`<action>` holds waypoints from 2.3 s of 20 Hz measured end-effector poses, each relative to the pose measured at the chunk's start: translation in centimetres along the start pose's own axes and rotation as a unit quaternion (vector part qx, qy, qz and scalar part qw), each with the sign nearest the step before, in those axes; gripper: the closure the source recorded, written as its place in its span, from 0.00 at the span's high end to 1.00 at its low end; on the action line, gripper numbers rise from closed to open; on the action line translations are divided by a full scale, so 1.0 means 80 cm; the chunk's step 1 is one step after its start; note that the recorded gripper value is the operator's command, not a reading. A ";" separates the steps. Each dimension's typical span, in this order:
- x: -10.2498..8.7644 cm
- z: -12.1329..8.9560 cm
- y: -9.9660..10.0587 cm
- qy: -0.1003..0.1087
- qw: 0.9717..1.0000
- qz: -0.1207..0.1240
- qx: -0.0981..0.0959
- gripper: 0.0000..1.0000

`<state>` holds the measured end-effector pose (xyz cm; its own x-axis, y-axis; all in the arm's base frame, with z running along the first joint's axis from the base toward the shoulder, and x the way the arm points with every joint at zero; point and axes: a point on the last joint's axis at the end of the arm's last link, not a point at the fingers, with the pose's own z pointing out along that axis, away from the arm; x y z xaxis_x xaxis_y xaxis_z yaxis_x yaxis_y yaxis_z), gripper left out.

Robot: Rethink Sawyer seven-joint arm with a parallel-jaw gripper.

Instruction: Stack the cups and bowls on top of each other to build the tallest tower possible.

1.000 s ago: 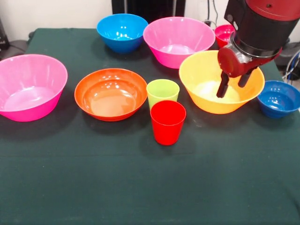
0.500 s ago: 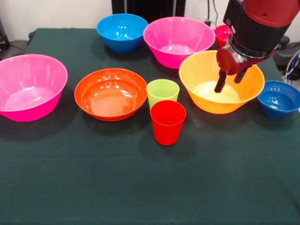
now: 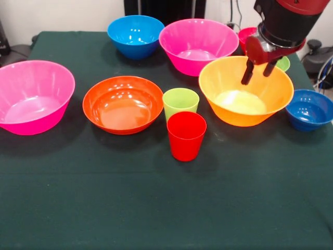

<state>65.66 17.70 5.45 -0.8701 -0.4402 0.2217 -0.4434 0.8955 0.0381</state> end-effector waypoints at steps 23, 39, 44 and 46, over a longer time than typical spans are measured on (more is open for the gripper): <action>0.033 0.032 0.025 0.035 0.999 0.022 -0.021 0.00; 0.038 0.106 0.031 0.039 0.998 0.023 -0.034 0.00; 0.045 0.129 0.030 0.051 0.997 0.026 -0.042 0.00; 0.051 0.144 0.029 0.060 0.997 0.029 -0.047 0.00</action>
<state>58.62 17.28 -4.78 -0.8586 -0.3823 0.3416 -0.3664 0.9236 0.1126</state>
